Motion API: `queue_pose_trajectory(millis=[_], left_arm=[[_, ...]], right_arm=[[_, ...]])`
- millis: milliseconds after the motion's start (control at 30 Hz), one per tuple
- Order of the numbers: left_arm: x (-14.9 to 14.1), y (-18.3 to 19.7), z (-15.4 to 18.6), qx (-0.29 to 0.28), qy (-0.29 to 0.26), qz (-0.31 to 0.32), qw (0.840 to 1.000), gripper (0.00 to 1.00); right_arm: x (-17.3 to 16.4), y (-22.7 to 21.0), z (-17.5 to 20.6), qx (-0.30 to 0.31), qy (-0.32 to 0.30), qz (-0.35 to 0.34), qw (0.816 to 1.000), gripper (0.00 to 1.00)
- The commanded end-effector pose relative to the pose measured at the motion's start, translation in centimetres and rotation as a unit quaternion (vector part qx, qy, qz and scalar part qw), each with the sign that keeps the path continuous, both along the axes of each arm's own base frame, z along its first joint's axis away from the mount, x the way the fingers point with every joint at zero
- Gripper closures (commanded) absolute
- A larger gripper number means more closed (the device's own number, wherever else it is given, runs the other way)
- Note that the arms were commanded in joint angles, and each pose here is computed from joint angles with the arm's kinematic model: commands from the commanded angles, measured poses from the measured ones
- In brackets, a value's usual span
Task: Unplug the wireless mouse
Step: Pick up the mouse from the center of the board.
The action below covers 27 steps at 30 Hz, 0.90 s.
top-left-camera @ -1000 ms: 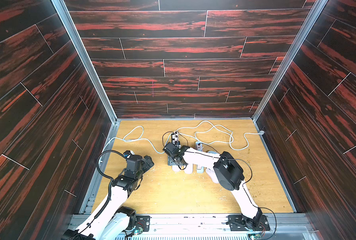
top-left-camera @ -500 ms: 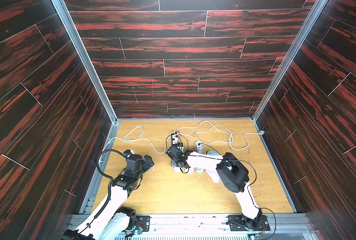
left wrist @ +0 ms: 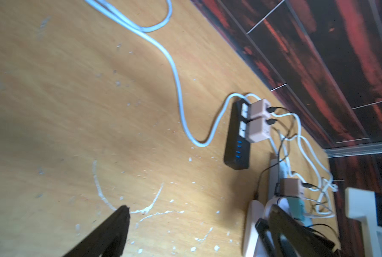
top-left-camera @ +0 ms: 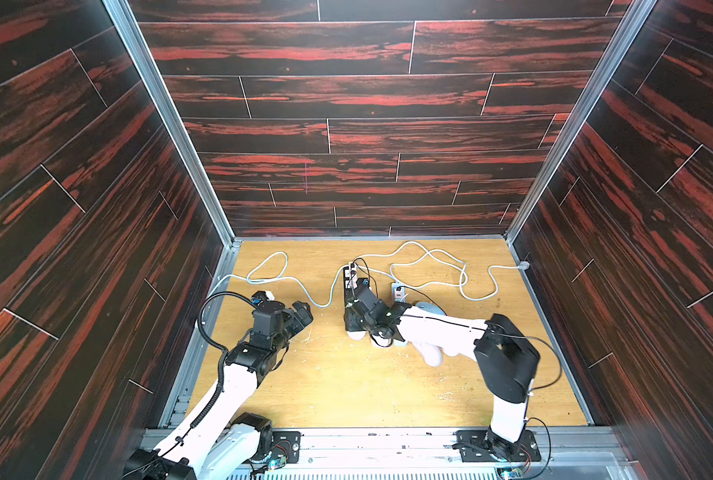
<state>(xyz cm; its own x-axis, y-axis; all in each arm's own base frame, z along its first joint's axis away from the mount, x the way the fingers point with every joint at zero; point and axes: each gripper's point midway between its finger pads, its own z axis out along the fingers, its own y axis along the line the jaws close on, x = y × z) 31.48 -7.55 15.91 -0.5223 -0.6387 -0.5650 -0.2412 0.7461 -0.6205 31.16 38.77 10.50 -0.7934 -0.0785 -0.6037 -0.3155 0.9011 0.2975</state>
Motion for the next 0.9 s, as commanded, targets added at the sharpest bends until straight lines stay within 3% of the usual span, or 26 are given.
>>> queue_pose_trajectory(millis=[0, 233, 533, 867], left_arm=[[1.4, -1.4, 3.3, -0.039, -0.046, -0.023, 0.998, 0.02], [2.4, -3.4, 4.8, -0.091, -0.072, -0.057, 0.992, 0.03], [4.3, -8.4, 5.8, -0.166, -0.08, -0.148, 0.971, 0.06], [4.9, -12.8, 6.1, -0.179, -0.088, -0.186, 0.962, 0.12]], right_arm=[[-0.5, 1.0, 1.8, 0.037, -0.024, 0.071, 0.997, 0.87], [-0.9, -0.4, 2.9, 0.141, -0.003, 0.126, 0.982, 0.97], [-2.0, -2.1, 3.9, 0.193, -0.025, 0.176, 0.965, 1.0], [-3.7, -3.0, 4.7, 0.216, -0.039, 0.228, 0.949, 1.0]])
